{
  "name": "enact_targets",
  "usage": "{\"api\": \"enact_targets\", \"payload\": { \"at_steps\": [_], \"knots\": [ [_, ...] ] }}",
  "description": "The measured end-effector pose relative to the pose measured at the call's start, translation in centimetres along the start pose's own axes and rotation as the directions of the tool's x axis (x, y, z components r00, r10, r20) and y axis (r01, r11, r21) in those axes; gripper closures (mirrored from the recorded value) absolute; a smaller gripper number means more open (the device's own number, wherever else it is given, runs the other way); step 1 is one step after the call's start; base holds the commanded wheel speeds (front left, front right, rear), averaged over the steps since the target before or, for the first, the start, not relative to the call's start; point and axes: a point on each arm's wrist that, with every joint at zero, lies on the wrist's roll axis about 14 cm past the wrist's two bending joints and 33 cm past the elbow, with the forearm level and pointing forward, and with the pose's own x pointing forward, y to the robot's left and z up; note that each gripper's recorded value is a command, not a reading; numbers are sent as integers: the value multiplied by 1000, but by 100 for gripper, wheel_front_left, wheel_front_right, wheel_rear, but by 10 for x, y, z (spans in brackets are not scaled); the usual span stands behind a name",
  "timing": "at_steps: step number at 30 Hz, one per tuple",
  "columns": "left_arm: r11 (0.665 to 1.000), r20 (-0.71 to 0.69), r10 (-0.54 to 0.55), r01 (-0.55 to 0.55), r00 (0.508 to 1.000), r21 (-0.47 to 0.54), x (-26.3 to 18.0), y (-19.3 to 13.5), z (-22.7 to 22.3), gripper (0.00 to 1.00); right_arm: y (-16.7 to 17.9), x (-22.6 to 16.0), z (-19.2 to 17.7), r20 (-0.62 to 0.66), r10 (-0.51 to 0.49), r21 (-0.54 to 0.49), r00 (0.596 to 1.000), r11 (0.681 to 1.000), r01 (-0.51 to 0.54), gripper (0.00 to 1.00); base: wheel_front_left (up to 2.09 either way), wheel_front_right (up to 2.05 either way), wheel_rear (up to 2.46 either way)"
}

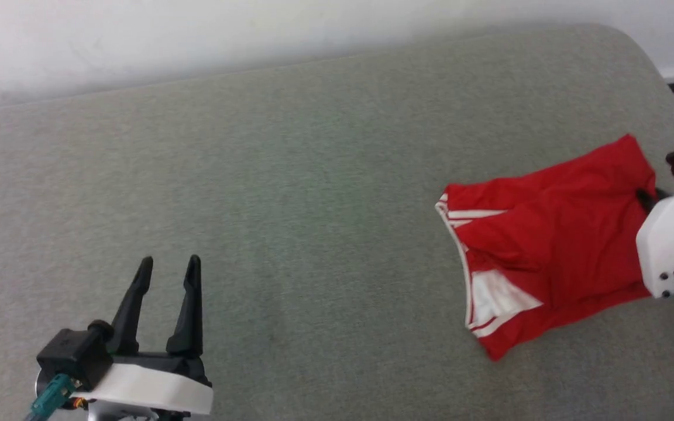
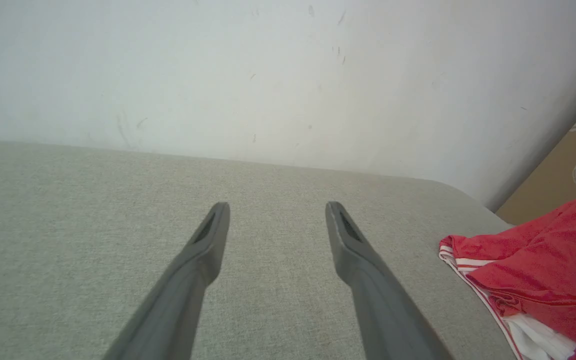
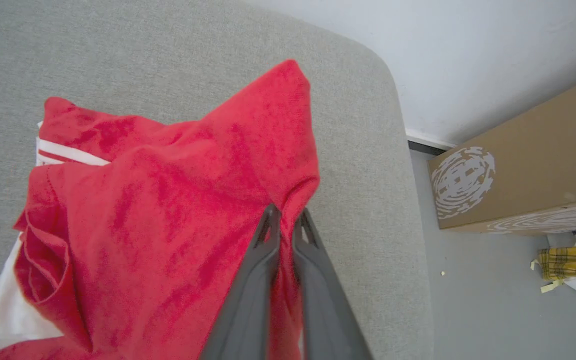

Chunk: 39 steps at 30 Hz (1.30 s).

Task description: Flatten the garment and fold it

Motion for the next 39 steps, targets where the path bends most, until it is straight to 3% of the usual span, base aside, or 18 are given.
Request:
{"api": "enact_targets", "payload": {
  "at_steps": [9,18,29,30,31,32,33,34,36,39],
  "knots": [
    [997,54,-74,74,996,6,40,-7,6,0,-44,12,15,19,-114,-122,993,986,116,100,0,0,0],
    [994,24,-89,88,996,63,70,8,-21,0,-97,35,5,-11,-258,-291,966,925,244,100,0,0,0],
    [994,1,-68,68,998,81,92,26,-51,0,-123,67,-24,-84,-349,-397,933,871,289,100,0,0,0],
    [995,-8,-65,65,998,82,92,28,-55,0,-124,70,-27,-92,-354,-401,931,869,291,92,0,0,0],
    [995,-15,-61,62,998,82,92,30,-58,0,-124,72,-30,-100,-358,-401,928,868,292,73,0,0,0],
    [995,-22,-58,60,998,83,92,32,-61,0,-124,75,-34,-109,-362,-397,926,870,293,60,0,0,0],
    [995,-26,-56,58,998,83,93,33,-63,0,-123,78,-37,-118,-365,-395,924,871,293,60,0,0,0],
    [995,-29,-53,56,998,84,93,35,-65,0,-122,80,-40,-125,-366,-395,922,871,292,51,0,0,0],
    [995,-29,-48,50,998,86,95,37,-67,0,-121,84,-44,-134,-368,-395,920,871,290,0,0,0,0],
    [995,-32,-39,41,999,91,94,41,-67,0,-121,87,-48,-137,-368,-391,920,873,291,0,0,0,0]
  ]
}}
